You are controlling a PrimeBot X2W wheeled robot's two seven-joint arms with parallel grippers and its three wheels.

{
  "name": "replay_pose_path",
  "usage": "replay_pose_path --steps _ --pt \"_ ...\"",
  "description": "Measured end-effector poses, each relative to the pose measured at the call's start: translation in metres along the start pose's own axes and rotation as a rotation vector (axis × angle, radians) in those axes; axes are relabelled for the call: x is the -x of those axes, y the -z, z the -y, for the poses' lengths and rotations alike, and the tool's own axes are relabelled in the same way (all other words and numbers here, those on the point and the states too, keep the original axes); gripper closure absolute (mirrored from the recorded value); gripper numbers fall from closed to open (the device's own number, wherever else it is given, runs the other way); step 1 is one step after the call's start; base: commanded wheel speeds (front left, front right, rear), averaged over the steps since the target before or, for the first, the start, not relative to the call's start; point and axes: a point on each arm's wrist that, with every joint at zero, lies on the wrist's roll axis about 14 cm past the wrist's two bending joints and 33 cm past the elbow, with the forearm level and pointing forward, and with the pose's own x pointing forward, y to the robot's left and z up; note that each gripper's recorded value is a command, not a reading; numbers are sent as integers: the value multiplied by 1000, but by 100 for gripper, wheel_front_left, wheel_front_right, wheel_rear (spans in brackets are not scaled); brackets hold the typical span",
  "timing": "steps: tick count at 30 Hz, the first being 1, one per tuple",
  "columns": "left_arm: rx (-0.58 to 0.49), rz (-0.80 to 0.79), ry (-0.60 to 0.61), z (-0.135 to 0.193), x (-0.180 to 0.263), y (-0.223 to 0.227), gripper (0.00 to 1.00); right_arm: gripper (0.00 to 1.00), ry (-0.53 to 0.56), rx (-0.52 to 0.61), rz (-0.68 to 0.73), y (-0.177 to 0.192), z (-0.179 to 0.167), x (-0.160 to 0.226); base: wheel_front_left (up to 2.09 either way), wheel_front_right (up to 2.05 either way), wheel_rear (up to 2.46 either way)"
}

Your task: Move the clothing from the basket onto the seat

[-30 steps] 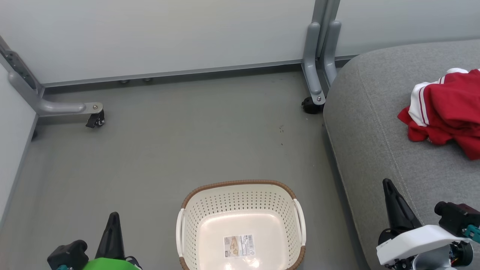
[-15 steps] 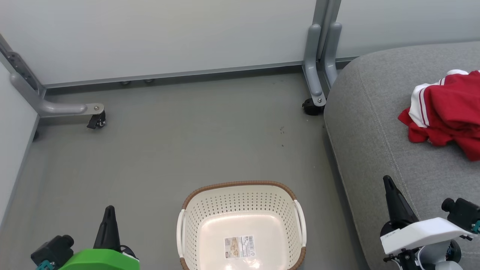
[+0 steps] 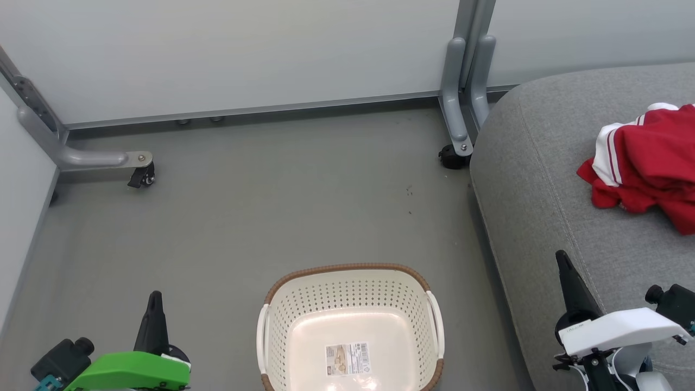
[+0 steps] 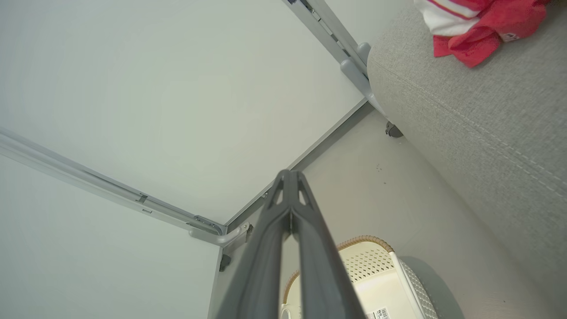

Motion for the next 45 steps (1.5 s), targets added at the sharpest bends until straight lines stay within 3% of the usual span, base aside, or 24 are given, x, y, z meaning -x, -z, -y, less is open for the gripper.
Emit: replay_pose_path --steps 45 --pt "475 17 72 18 -10 -24 100 100 4 -467 25 -9 3 -15 0 0 0"
